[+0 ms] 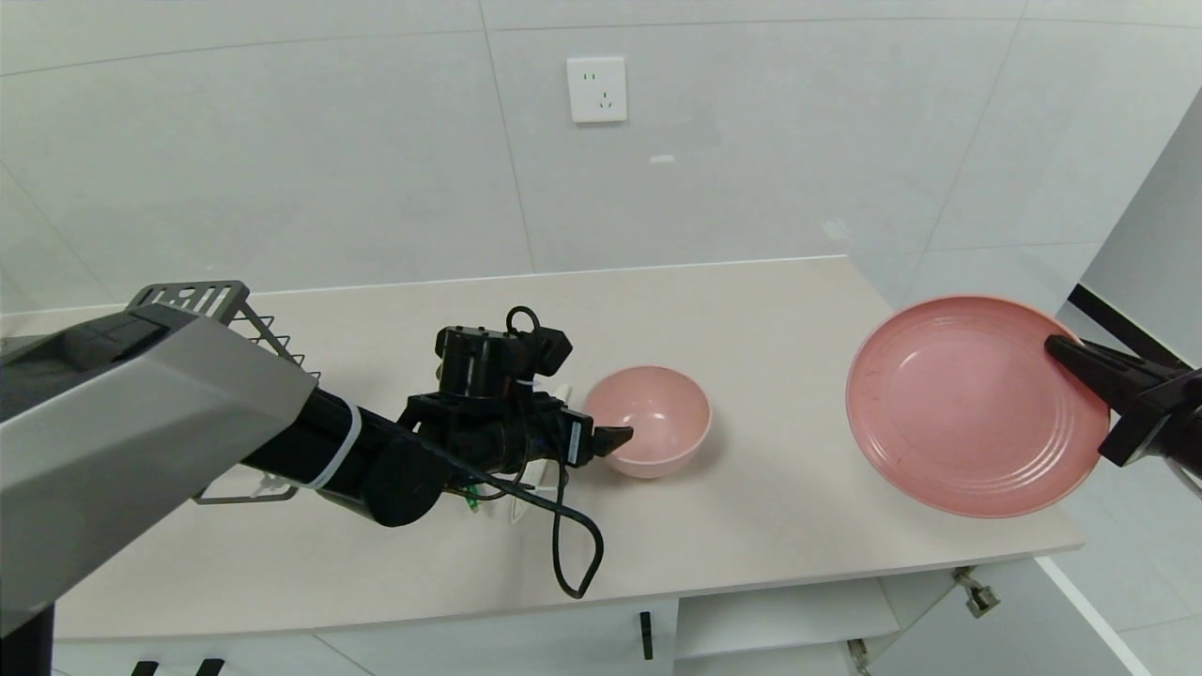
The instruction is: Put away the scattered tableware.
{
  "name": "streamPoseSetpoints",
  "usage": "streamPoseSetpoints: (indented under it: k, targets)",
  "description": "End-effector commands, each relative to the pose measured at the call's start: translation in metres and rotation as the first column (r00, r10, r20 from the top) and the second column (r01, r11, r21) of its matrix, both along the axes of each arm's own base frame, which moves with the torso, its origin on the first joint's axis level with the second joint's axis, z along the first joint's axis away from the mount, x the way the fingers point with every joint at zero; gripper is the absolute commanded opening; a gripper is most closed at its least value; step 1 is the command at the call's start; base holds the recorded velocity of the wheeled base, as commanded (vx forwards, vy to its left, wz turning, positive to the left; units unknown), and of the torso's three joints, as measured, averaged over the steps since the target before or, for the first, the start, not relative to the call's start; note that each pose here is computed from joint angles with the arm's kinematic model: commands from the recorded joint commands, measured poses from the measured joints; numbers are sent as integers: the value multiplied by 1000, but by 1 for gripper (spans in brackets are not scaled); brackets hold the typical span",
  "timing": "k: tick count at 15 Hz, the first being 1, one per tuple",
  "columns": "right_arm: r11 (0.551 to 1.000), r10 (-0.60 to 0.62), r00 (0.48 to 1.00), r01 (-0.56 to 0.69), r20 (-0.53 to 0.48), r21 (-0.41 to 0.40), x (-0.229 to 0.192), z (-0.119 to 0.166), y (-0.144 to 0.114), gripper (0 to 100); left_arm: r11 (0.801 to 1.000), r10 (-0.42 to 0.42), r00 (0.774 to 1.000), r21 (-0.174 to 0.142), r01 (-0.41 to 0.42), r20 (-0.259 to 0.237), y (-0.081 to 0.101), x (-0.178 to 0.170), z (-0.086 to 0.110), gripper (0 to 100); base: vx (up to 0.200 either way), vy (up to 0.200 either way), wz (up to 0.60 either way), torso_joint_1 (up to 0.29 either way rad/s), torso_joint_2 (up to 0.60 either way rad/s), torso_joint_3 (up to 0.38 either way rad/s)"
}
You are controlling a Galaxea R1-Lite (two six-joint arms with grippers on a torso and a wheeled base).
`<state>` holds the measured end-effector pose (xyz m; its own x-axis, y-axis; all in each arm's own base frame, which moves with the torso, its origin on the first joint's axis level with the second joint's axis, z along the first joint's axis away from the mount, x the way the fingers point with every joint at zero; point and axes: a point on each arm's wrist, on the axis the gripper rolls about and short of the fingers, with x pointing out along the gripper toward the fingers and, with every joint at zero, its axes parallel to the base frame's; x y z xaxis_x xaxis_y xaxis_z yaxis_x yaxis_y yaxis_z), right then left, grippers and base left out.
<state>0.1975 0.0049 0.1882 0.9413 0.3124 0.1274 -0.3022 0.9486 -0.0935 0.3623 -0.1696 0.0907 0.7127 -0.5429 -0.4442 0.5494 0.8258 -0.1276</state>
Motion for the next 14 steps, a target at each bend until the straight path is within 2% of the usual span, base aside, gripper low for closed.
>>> streamPoseSetpoints:
  k: [1,2,5,8,9,10,11,12,14]
  targets:
    - [1000,1,1000,-1,0,0,0,0,0,0,1000,-9,1000,4,9,-13,-3,-1,-4,100,0,0,0,0,0,0]
    - [1000,1,1000,-1,-2,0,1,0,0,0,1000,-16,1000,6,16,-22,-5,-2,-7,0,0,0,0,0,0,0]
    - [1000,1,1000,-1,1,0,1,0,0,0,1000,-21,1000,1,21,-13,-7,-2,-4,0,0,0,0,0,0,0]
    - [1000,3,1000,-3,1,0,1,0,0,0,1000,-19,999,-23,20,46,-5,-8,20,0,0,0,0,0,0,0]
    - [1000,1,1000,-1,3,0,1,0,0,0,999,-18,994,-42,23,104,-3,-12,42,0,0,0,0,0,0,0]
    - [1000,3,1000,-3,5,0,1,0,0,0,998,-19,990,-54,27,138,-1,-15,54,0,0,0,0,0,0,0]
    - [1000,3,1000,-3,9,-1,0,1,0,0,996,-14,978,-82,32,209,2,-22,75,0,0,0,0,0,0,0]
    - [1000,0,1000,0,12,0,-1,2,0,0,995,-14,967,-91,38,254,4,-27,87,0,0,0,0,0,0,0]
    - [1000,3,1000,-3,20,-1,-1,3,0,0,995,-16,958,-86,42,285,14,-47,98,0,0,0,0,0,0,0]
